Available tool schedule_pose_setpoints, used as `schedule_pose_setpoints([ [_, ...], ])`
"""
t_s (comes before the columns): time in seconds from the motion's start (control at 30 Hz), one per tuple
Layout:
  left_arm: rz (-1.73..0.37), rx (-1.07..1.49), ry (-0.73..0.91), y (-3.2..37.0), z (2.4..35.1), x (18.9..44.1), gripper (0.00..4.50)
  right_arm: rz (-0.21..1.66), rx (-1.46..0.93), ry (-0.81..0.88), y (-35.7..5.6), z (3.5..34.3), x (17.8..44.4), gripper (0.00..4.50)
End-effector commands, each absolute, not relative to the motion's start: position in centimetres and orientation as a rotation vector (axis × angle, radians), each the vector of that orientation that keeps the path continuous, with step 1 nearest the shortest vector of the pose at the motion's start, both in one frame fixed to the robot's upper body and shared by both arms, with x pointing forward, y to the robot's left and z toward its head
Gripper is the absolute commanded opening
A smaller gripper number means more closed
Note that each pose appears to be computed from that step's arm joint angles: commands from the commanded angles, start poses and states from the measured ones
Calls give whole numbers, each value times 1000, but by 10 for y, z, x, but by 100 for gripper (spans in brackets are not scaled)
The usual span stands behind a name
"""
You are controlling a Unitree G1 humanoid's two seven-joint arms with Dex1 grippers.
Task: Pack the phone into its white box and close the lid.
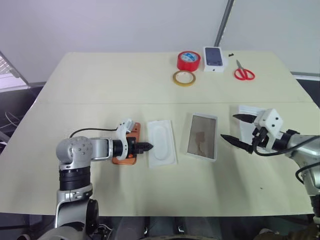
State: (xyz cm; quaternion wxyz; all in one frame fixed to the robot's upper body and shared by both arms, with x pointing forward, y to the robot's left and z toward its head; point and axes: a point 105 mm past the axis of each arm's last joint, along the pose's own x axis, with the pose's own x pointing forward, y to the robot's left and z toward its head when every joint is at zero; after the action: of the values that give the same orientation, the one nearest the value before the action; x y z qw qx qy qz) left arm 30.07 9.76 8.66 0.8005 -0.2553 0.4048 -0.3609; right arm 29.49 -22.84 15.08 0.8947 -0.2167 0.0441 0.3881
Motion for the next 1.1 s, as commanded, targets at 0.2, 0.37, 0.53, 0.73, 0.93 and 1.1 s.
schedule_pose_setpoints([
  [0.2, -804, -624, 750, 99, 117, 313, 5, 1030, -441, 108, -164, 131, 273, 450],
  [0.37, -771, -685, 747, 104, 115, 316, 5, 1078, -446, 162, -158, 119, 268, 450],
  [0.53, -791, -765, 733, 101, 119, 317, 5, 1099, -522, 244, -161, 100, 265, 450],
  [0.73, -815, -807, 705, 99, 129, 320, 0, 1123, -548, 284, -164, 91, 264, 314],
  [0.93, -810, -809, 689, 98, 135, 322, 0, 1166, -594, 338, -159, 78, 261, 6],
  [1.1, -852, -842, 647, 92, 147, 324, 0, 1227, -608, 259, -136, 85, 263, 6],
])
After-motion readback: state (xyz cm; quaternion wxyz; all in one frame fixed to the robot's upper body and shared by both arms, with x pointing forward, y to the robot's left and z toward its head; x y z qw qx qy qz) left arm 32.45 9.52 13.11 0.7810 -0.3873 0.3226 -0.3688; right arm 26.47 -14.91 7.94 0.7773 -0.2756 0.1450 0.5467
